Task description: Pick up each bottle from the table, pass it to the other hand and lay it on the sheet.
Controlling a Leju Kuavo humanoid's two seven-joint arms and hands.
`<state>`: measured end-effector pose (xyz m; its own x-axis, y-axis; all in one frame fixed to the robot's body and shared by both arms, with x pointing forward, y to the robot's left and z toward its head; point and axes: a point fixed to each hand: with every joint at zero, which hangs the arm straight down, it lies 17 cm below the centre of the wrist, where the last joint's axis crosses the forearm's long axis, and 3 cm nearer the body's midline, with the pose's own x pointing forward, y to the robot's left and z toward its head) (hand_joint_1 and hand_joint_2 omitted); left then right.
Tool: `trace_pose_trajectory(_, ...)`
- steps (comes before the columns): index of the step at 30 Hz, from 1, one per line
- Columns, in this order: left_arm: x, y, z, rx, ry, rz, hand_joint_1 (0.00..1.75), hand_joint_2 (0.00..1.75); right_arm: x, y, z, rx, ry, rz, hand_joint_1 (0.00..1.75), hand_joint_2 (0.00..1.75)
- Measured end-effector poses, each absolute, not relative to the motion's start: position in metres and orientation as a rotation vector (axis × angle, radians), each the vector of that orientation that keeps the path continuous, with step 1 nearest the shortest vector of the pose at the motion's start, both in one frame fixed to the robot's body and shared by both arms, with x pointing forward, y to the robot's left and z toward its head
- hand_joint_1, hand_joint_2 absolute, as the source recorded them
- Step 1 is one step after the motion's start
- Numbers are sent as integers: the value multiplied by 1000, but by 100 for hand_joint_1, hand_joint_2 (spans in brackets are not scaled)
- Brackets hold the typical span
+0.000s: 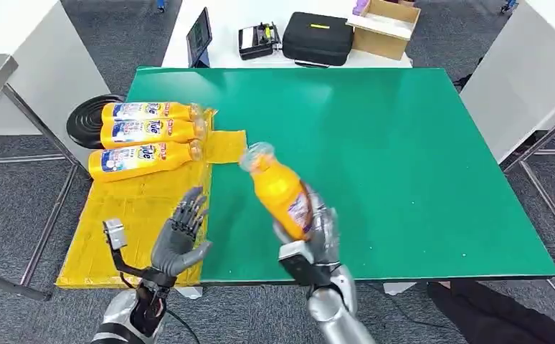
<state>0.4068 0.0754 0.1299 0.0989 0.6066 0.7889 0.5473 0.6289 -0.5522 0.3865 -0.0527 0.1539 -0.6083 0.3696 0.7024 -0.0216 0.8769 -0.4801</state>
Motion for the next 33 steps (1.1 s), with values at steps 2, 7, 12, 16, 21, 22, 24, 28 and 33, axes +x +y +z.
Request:
trace_pose_trajectory(2, 405, 74, 127, -996, -1544, 43, 0, 175, 384, -46, 146, -232, -2146, 580, 175, 175)
trace_pose_trajectory(7, 401, 72, 121, -997, -1527, 26, 0, 175, 381, -38, 135, -204, -2122, 597, 175, 175)
trace_pose_trajectory(12, 400, 71, 117, -995, -1518, 14, 0, 175, 379, -34, 131, -193, -2110, 604, 175, 175)
trace_pose_trajectory(16, 398, 70, 115, -995, -1512, 7, 0, 175, 379, -33, 127, -189, -2101, 608, 175, 175)
trace_pose_trajectory(21, 397, 70, 114, -1003, -1504, 4, 0, 175, 376, -25, 125, -185, -2106, 652, 175, 175)
trace_pose_trajectory(22, 397, 69, 113, -1004, -1501, 0, 0, 175, 374, -20, 124, -177, -2108, 667, 175, 175)
trace_pose_trajectory(24, 396, 66, 112, -1007, -1494, -14, 0, 175, 368, -5, 121, -145, -2108, 703, 175, 175)
trace_pose_trajectory(28, 396, 62, 111, -1009, -1484, -32, 0, 175, 356, 25, 117, -75, -2107, 754, 175, 175)
trace_pose_trajectory(33, 396, 57, 113, -1035, -1471, -40, 0, 175, 333, 69, 99, 67, -2061, 908, 175, 175)
